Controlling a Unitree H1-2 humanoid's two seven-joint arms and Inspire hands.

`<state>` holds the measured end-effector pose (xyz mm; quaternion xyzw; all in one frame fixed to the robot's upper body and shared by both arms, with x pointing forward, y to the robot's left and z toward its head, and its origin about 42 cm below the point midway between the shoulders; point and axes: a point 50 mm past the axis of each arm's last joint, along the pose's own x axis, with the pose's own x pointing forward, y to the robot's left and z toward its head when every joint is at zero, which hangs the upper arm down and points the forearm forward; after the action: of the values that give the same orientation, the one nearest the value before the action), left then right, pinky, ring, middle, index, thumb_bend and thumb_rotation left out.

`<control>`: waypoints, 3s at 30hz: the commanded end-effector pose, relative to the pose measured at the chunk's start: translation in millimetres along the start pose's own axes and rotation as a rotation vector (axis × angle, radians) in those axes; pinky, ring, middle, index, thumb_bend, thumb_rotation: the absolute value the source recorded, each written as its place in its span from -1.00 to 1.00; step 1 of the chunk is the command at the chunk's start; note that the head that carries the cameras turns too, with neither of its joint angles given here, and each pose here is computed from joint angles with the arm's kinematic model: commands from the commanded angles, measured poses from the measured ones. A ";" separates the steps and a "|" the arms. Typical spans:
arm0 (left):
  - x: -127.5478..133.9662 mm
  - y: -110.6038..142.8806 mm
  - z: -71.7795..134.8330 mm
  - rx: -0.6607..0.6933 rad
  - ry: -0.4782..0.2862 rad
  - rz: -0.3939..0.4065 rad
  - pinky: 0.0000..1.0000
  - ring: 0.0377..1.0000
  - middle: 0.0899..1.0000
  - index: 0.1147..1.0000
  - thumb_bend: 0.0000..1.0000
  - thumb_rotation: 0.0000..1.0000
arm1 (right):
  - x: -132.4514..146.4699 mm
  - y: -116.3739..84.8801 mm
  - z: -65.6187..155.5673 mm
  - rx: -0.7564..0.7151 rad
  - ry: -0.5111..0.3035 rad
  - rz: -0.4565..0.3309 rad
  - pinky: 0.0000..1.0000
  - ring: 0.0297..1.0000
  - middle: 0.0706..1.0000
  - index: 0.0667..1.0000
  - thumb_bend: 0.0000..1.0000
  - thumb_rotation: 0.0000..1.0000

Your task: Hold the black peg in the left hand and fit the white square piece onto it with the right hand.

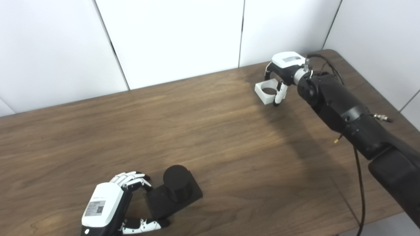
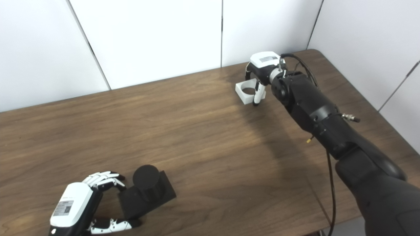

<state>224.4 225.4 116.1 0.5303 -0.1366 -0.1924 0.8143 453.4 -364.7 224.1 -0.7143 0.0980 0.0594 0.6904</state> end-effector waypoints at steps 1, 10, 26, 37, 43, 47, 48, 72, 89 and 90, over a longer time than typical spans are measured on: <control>-10.9 -9.7 -4.2 -0.005 0.040 -0.081 0.62 0.53 0.41 -0.16 0.04 -0.90 | 1.1 -18.2 -7.3 0.008 -0.012 -0.085 0.76 0.75 0.53 -0.09 0.06 -0.73; -4.3 -13.4 -0.1 -0.030 0.018 -0.064 0.60 0.52 0.40 -0.16 0.04 -0.90 | 0.1 -10.7 -5.8 -0.011 -0.050 -0.120 0.51 0.61 0.41 -0.10 0.05 -0.73; -0.8 -18.0 6.6 -0.017 0.027 -0.073 0.59 0.52 0.40 -0.16 0.04 -0.90 | -69.3 -68.5 57.0 0.136 -0.332 -0.112 0.81 0.74 0.50 -0.11 0.05 -0.73; 7.7 -23.7 13.8 -0.007 0.042 -0.082 0.62 0.53 0.40 -0.16 0.04 -0.90 | -136.2 -94.1 123.0 0.147 -0.600 -0.021 0.77 0.71 0.49 -0.11 0.05 -0.73; 11.5 -25.3 18.9 0.002 0.044 -0.085 0.63 0.54 0.40 -0.16 0.04 -0.90 | -157.7 -95.9 147.7 0.146 -0.718 0.000 0.79 0.71 0.50 -0.11 0.05 -0.73; 13.2 -26.4 21.6 0.005 0.048 -0.092 0.63 0.54 0.41 -0.16 0.04 -0.90 | -168.7 -92.2 162.9 0.131 -0.802 -0.005 0.75 0.68 0.48 -0.11 0.05 -0.73; 13.6 -26.6 22.2 0.006 0.050 -0.095 0.64 0.55 0.41 -0.16 0.04 -0.90 | -171.0 -91.1 166.2 0.127 -0.818 -0.005 0.74 0.68 0.48 -0.11 0.05 -0.73; 17.1 -22.8 27.9 0.014 0.062 -0.111 0.65 0.57 0.42 -0.16 0.04 -0.90 | -177.9 -53.7 192.1 0.060 -0.855 -0.011 0.81 0.70 0.46 -0.11 0.05 -0.73; 17.1 -22.6 30.6 0.018 0.063 -0.112 0.63 0.56 0.42 -0.16 0.04 -0.90 | -183.9 -46.4 206.7 0.003 -0.872 -0.091 0.75 0.69 0.43 -0.11 0.05 -0.73; 17.2 -22.9 30.5 0.018 0.063 -0.112 0.63 0.56 0.42 -0.16 0.04 -0.90 | -184.8 -46.3 207.6 0.001 -0.875 -0.089 0.77 0.69 0.44 -0.11 0.05 -0.72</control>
<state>229.8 189.4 120.8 0.5377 -0.1153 -0.1819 0.8152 295.1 -148.1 288.5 -0.6180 -0.2037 0.3384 0.6798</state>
